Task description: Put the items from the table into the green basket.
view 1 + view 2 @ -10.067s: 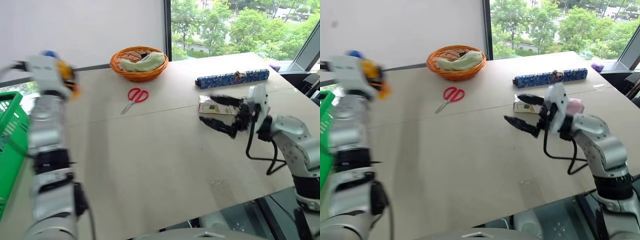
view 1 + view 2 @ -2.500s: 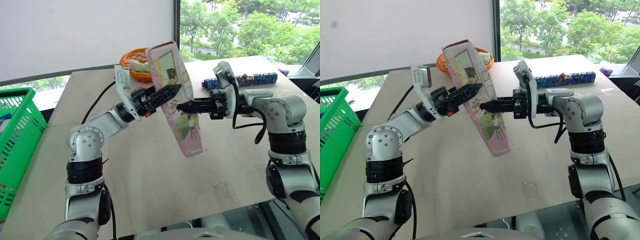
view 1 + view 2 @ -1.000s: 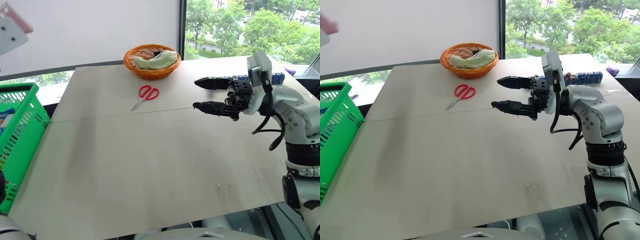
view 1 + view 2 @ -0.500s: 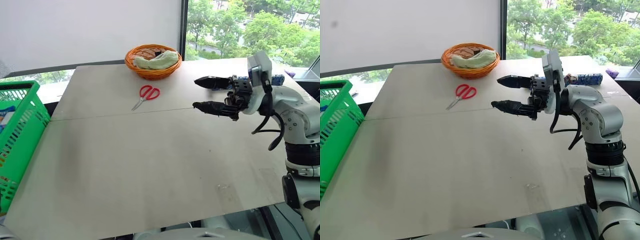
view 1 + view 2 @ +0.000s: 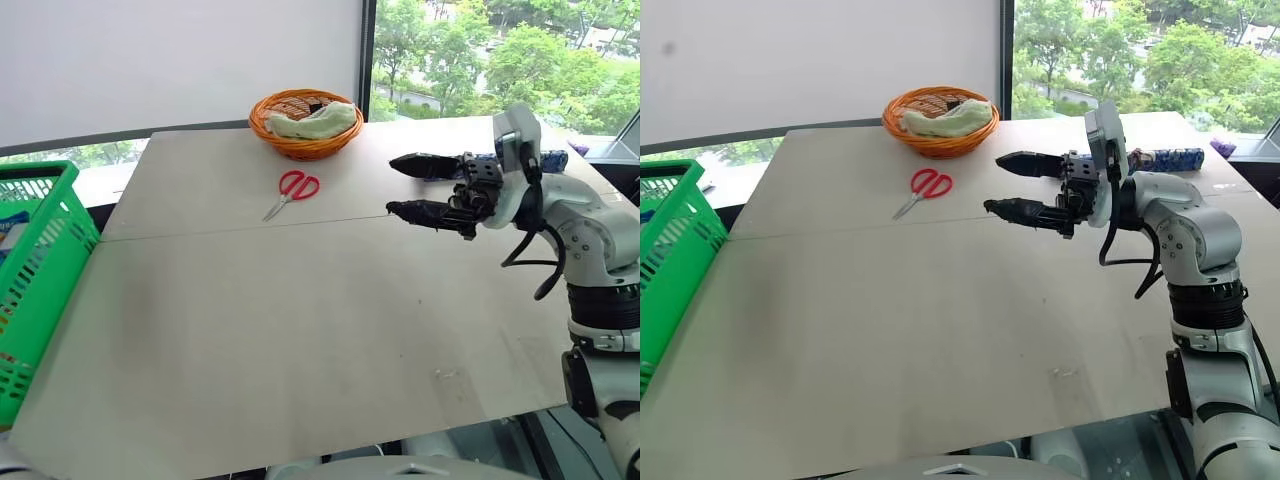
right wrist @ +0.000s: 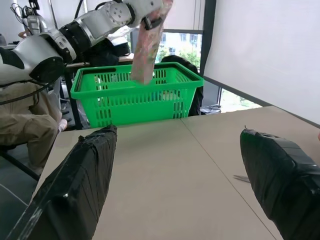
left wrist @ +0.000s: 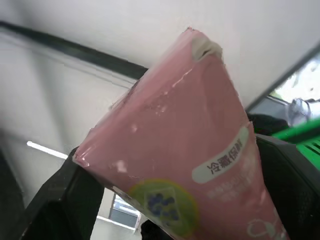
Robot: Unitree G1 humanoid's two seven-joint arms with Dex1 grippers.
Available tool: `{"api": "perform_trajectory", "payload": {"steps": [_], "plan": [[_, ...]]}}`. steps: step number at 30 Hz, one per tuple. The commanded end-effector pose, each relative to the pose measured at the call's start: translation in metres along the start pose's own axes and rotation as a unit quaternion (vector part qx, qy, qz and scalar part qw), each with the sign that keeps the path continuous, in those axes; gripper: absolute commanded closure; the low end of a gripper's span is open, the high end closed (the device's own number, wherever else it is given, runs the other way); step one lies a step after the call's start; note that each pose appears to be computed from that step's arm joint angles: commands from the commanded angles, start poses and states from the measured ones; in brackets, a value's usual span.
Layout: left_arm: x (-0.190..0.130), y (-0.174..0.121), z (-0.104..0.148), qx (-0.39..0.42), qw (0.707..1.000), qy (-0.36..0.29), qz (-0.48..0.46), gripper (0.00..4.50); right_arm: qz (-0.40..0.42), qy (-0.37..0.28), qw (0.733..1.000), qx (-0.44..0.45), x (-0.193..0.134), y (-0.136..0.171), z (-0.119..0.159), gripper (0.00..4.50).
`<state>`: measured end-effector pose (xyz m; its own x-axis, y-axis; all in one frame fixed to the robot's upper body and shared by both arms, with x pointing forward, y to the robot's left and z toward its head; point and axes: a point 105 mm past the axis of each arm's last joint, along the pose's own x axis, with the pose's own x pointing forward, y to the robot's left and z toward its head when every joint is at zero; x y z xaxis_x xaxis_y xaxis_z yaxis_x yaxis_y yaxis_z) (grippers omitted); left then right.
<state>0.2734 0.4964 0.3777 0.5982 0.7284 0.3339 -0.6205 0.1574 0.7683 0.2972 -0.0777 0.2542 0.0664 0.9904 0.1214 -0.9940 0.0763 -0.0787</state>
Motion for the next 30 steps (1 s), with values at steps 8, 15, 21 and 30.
{"api": "perform_trajectory", "payload": {"steps": [8, 15, 21, 30], "plan": [[-0.005, 0.027, -0.014, -0.150, 0.984, 0.003, 0.097, 0.07, 0.014, -0.019, 1.000, -0.019, 0.004, 0.001, 0.012, 0.32], [-0.015, -0.023, 0.068, -0.389, 0.903, -0.171, -0.065, 0.07, 0.004, -0.016, 1.000, -0.015, 0.001, 0.000, 0.010, 0.32], [-0.100, -0.102, 0.145, -0.510, 0.714, -0.304, -0.371, 0.07, -0.044, 0.011, 0.999, -0.001, -0.017, -0.005, -0.009, 0.32], [-0.276, -0.237, 0.112, -0.441, 0.583, -0.183, -0.657, 0.07, -0.314, 0.097, 0.944, -0.002, -0.096, -0.034, -0.092, 0.32]]}}
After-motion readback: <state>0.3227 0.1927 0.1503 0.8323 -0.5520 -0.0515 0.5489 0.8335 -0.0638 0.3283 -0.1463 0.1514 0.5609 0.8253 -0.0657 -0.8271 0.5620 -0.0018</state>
